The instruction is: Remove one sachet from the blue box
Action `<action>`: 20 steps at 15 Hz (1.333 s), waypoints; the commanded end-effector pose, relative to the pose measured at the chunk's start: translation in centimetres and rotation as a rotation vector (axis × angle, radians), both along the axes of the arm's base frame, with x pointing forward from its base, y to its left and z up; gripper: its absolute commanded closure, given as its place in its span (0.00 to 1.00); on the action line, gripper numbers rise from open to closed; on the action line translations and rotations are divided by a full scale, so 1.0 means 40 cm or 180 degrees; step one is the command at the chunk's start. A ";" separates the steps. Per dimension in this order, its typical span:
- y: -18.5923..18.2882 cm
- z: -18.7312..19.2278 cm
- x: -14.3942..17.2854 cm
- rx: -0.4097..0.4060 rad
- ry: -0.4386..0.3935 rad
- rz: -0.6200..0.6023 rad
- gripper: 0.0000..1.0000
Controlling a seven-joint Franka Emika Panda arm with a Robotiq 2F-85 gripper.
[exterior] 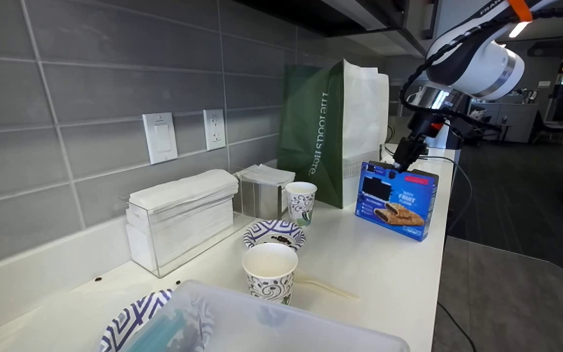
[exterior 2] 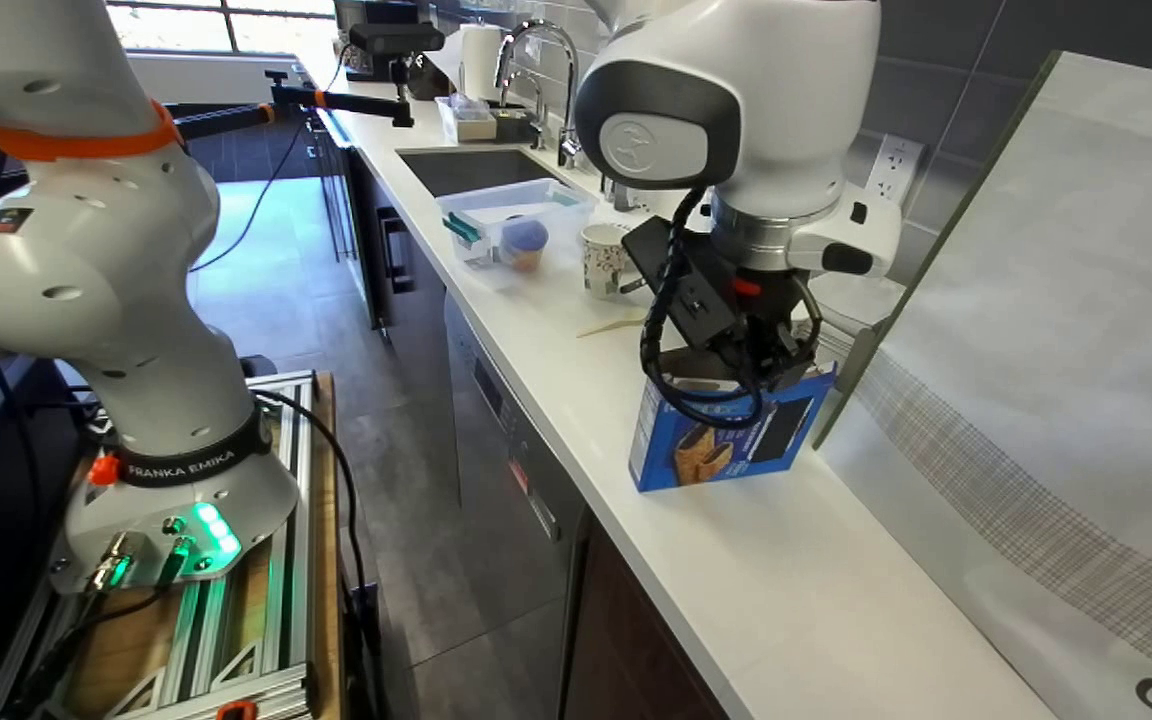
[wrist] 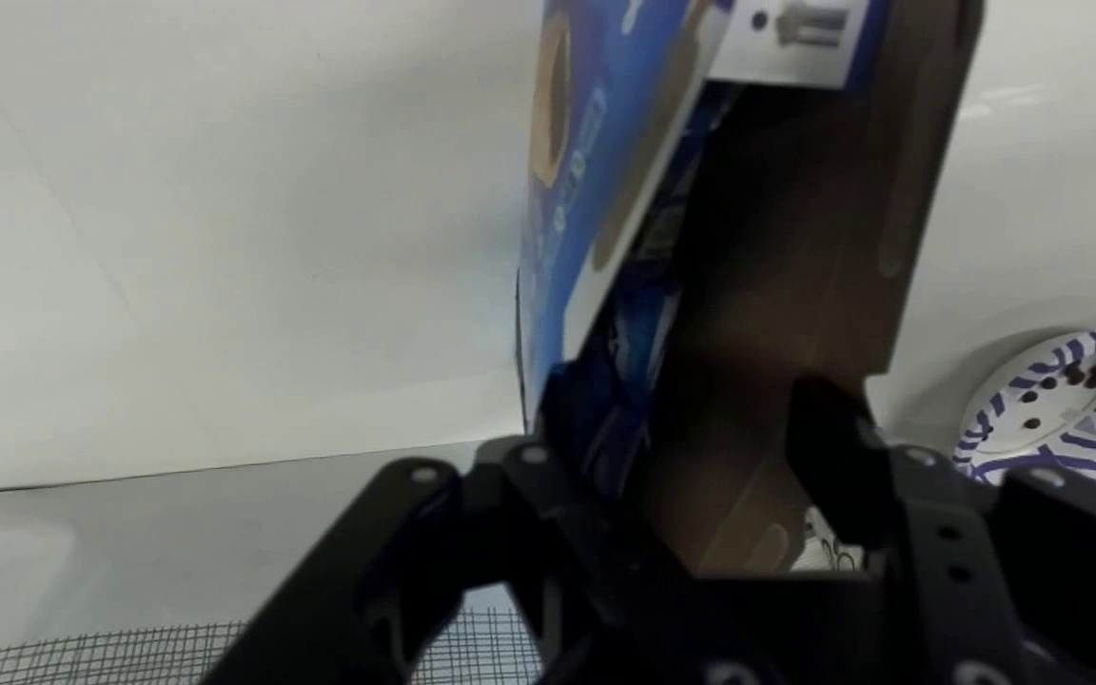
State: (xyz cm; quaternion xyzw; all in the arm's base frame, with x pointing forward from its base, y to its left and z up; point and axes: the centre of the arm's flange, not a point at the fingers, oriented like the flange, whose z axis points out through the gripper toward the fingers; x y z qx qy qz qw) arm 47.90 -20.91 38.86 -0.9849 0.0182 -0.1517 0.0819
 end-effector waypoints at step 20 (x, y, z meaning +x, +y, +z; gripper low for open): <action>0.072 -0.022 0.038 -0.0371 0.0219 0.0368 0.00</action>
